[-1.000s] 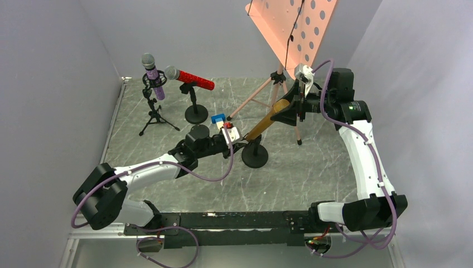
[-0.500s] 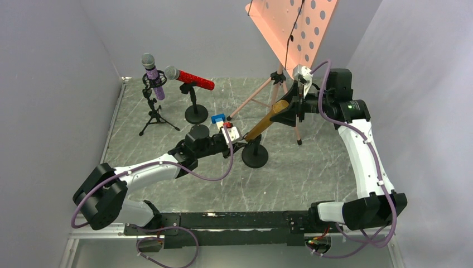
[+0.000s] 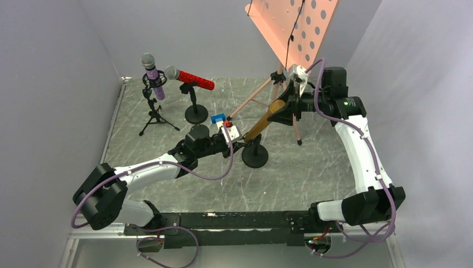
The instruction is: Attach the microphones to the stand
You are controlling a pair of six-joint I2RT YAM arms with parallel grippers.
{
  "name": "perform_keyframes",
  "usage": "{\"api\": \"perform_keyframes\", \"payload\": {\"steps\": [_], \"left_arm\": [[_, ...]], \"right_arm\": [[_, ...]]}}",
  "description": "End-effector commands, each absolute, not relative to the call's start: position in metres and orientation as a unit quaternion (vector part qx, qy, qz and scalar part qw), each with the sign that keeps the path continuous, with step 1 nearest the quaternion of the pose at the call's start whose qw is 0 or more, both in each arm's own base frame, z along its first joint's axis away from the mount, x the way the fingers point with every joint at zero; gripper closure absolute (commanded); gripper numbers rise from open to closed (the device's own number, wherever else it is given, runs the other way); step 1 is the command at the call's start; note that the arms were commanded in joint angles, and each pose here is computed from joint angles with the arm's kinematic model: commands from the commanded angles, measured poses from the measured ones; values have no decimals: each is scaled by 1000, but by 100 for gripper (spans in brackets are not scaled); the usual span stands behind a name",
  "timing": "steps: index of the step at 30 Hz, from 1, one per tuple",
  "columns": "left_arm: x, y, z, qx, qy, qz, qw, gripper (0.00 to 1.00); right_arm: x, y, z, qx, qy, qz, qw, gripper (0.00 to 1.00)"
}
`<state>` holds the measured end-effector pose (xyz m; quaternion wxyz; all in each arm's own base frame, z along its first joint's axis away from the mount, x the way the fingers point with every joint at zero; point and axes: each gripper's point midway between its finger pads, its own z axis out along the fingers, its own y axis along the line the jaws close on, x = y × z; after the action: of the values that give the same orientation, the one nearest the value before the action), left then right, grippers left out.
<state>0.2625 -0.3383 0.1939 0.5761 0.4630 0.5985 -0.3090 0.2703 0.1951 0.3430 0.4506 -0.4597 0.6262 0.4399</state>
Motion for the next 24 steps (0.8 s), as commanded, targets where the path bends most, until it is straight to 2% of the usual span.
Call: {"api": "perform_keyframes", "payload": {"steps": [1,12,24], "left_arm": [[261,-346,212,463,574,-321,595,59],[245,-330,219,443,568,-331,609,46],[230,-298,208,426,586,-312,615,42]], "right_arm": [[280,192,310,-436,678,426,411,88],[290,190,288,-431,697,411,399,88],[276,199,279,-457,671,427,399,87]]}}
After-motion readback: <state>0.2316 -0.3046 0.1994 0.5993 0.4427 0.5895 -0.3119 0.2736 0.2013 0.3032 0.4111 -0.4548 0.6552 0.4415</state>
